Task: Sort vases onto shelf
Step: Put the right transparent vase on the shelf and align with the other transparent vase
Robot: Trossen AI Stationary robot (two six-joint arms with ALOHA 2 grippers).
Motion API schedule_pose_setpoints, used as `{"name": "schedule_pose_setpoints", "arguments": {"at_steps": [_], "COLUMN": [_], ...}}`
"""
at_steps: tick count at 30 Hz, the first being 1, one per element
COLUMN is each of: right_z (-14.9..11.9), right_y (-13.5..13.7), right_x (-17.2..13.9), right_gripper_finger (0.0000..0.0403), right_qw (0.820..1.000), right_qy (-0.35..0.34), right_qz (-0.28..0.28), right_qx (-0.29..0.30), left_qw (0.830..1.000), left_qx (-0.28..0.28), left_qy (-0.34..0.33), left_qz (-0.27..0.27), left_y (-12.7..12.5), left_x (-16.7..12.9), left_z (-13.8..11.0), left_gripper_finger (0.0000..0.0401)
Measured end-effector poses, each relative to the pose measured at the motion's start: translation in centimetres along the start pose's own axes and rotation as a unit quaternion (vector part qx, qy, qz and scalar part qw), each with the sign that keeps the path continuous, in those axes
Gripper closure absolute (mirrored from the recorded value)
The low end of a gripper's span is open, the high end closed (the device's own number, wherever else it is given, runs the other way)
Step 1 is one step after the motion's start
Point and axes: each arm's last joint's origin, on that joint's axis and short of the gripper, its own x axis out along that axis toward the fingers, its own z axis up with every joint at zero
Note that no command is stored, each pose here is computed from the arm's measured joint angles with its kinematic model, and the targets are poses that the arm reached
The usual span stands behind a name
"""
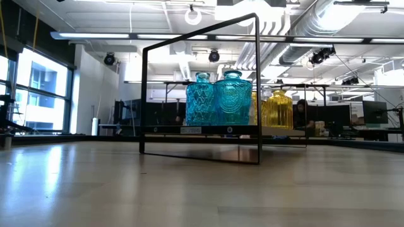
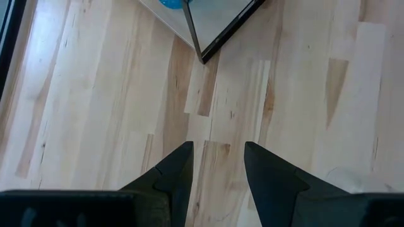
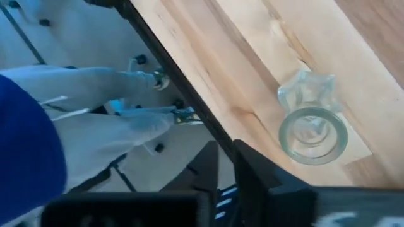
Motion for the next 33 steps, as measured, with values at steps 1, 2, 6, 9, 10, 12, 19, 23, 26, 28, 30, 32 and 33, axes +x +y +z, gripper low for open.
{"name": "schedule_pose_setpoints", "arguments": {"at_steps": [1,2,6,9,10,12,19,23,26,28,30,32,33], "right_z": [0.0,0.1,0.2,0.2,0.2,0.2,0.0,-0.4,-0.6,-0.6,-0.7,-0.7,-0.6], "right_y": [0.0,0.0,-0.3,-0.7,-0.9,-1.3,-1.3,-1.0,-0.7,-0.6,-0.7,-0.9,-1.0], "right_x": [-0.2,-0.4,-0.6,-0.3,-0.2,0.0,0.9,1.6,2.1,2.4,2.8,2.8,2.8], "right_gripper_finger": [0.0366,0.0352,0.0285,0.0243,0.0233,0.0219,0.0219,0.0226,0.0231,0.0234,0.0238,0.0240,0.0242], "right_qw": [1.000,1.000,1.000,0.999,0.999,0.997,0.996,0.996,0.996,0.996,0.996,0.995,0.994], "right_qy": [-0.002,-0.004,-0.019,-0.023,-0.025,-0.027,-0.027,-0.025,-0.026,-0.026,-0.024,-0.022,-0.022], "right_qz": [0.005,0.008,0.000,-0.030,-0.043,-0.066,-0.088,-0.087,-0.082,-0.082,-0.091,-0.101,-0.106], "right_qx": [0.005,0.009,0.018,0.013,0.011,0.008,0.003,-0.001,-0.002,0.001,0.008,0.011,0.012], "left_qw": [1.000,1.000,1.000,1.000,1.000,1.000,1.000,1.000,1.000,1.000,1.000,1.000,1.000], "left_qx": [0.000,0.000,0.000,-0.001,-0.001,-0.001,-0.010,-0.010,-0.010,-0.010,-0.010,-0.008,-0.006], "left_qy": [0.000,0.000,-0.003,-0.004,-0.004,-0.004,-0.004,-0.004,-0.004,-0.004,-0.004,-0.004,-0.004], "left_qz": [0.000,0.000,0.004,0.005,0.005,0.005,0.005,0.005,0.004,0.004,0.004,0.004,0.004], "left_y": [0.0,0.0,0.0,0.0,0.0,0.0,0.0,0.0,0.0,0.0,0.0,0.0,0.0], "left_x": [0.0,0.0,0.0,0.0,0.0,0.0,0.0,0.0,0.0,0.0,0.0,0.0,0.0], "left_z": [0.0,0.0,0.0,0.0,0.0,0.0,0.0,0.0,0.0,0.0,0.0,0.0,0.0], "left_gripper_finger": [0.0268,0.0268,0.0268,0.0268,0.0268,0.0268,0.0268,0.0268,0.0268,0.0268,0.0268,0.0268,0.0268]}}
